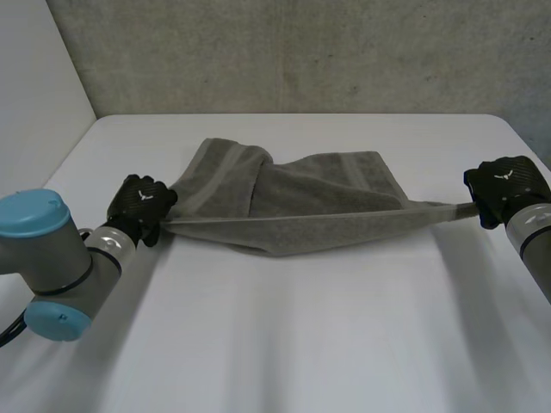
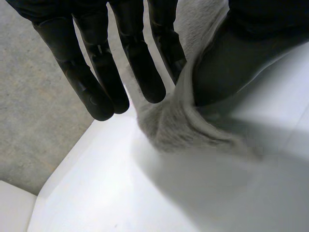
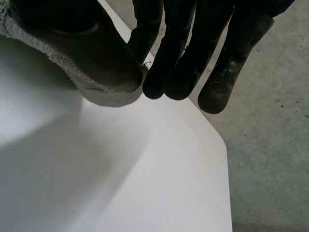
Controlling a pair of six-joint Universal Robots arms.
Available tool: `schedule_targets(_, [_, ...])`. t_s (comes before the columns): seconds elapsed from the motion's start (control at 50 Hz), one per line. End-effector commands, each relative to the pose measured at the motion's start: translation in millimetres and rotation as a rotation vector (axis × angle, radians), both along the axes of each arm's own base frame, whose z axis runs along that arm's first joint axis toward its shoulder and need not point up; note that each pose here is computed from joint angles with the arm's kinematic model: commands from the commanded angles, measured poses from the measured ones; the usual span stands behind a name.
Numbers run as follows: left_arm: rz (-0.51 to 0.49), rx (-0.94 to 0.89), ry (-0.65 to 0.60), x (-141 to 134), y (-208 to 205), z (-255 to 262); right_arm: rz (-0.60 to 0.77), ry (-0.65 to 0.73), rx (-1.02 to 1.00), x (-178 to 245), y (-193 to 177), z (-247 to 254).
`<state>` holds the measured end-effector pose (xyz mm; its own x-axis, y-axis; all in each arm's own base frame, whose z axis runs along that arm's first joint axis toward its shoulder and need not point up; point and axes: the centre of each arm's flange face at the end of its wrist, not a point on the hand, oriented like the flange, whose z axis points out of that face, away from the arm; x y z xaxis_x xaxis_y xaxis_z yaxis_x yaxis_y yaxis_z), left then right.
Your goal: Fold the towel.
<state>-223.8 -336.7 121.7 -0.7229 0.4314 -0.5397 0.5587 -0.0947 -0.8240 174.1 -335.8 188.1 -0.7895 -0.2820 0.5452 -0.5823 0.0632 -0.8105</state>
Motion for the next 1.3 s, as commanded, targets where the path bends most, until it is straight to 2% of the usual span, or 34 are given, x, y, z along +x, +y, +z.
schedule_targets(0.02, [0.009, -0.002, -0.001, 3, -3, 0, -0.023, -0.001, -0.007, -7, -5, 1])
schedule_targets(0.22, [0.014, -0.054, 0.01, 4, -5, 22, -0.02, -0.006, -0.03, -7, -2, 10])
schedule_targets(0.26, [0.039, -0.144, 0.03, 11, -2, 62, -0.016, -0.012, -0.09, -6, 2, 33])
schedule_targets(0.42, [0.045, -0.313, 0.087, 17, 24, 146, 0.007, -0.012, -0.222, -6, 27, 99])
schedule_targets(0.62, [0.033, -0.269, 0.078, 24, 67, 172, 0.028, -0.013, -0.154, -22, 49, 138])
schedule_targets(0.76, [0.024, -0.241, 0.069, 22, 76, 164, 0.054, 0.008, -0.105, -26, 55, 138])
schedule_targets(0.88, [0.021, -0.174, 0.032, 20, 66, 141, 0.072, 0.035, -0.068, -24, 52, 129])
schedule_targets(1.06, [-0.003, -0.035, -0.11, 13, 36, 78, 0.084, 0.041, 0.094, -18, 11, 76])
schedule_targets(1.3, [0.0, 0.01, -0.137, 3, -9, 39, 0.097, 0.064, 0.182, 6, -27, 23])
